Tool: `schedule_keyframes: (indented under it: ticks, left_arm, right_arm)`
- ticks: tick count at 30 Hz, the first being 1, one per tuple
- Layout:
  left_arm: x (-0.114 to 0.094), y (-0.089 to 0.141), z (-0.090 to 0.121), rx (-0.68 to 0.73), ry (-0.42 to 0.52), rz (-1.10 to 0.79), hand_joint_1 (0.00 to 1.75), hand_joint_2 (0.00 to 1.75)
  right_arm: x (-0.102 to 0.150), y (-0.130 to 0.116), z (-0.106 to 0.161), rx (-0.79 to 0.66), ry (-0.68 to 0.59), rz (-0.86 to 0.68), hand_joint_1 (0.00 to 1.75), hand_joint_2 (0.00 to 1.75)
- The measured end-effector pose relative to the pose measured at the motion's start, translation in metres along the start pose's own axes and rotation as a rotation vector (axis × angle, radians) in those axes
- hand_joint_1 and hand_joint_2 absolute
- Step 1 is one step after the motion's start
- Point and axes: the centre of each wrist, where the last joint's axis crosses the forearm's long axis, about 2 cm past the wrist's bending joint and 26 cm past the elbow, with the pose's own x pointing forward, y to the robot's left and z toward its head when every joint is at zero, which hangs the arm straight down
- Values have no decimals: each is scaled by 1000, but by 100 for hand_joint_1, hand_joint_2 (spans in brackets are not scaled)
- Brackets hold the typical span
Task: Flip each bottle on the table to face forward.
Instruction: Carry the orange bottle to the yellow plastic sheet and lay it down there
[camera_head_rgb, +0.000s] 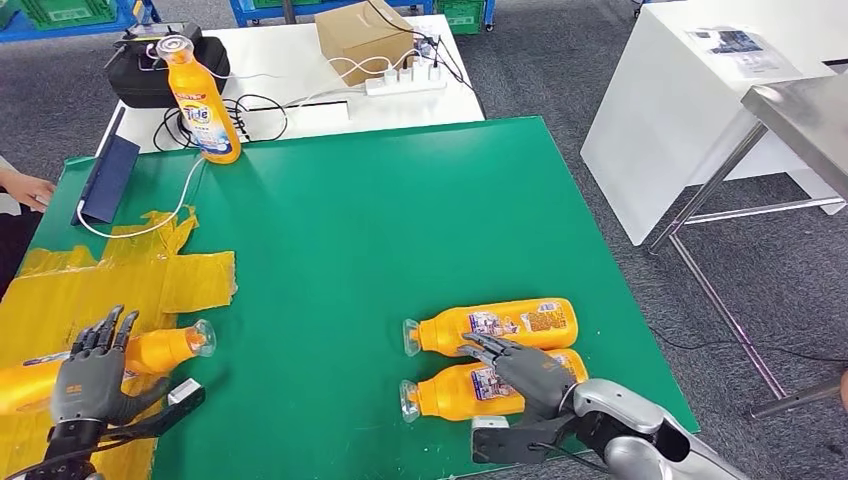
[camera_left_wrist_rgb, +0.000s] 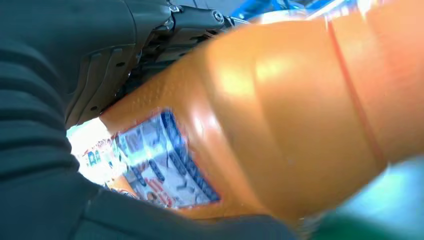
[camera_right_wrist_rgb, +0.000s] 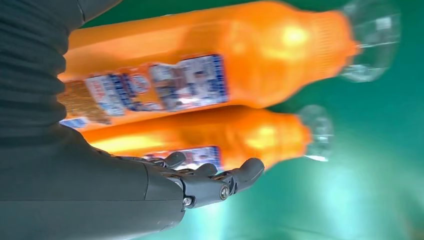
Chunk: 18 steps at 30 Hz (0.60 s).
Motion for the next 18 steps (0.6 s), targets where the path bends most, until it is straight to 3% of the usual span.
schedule_keyframes:
  ticks: [7, 12, 16, 18]
  left_arm:
    - [6, 17, -8, 46, -55, 320, 0, 0]
    - [14, 27, -15, 95, -75, 689, 0, 0]
    - [19, 40, -27, 134, -112, 1015, 0, 0]
    - [23, 50, -38, 172, -136, 1152, 0, 0]
  right_arm:
    - [-19, 16, 24, 57, 93, 5, 0, 175]
    - [-29, 27, 43, 114, 159, 19, 0, 175]
    - [-43, 34, 66, 204, 238, 27, 175, 175]
    - [-51, 33, 79, 263, 280, 53, 175, 175]
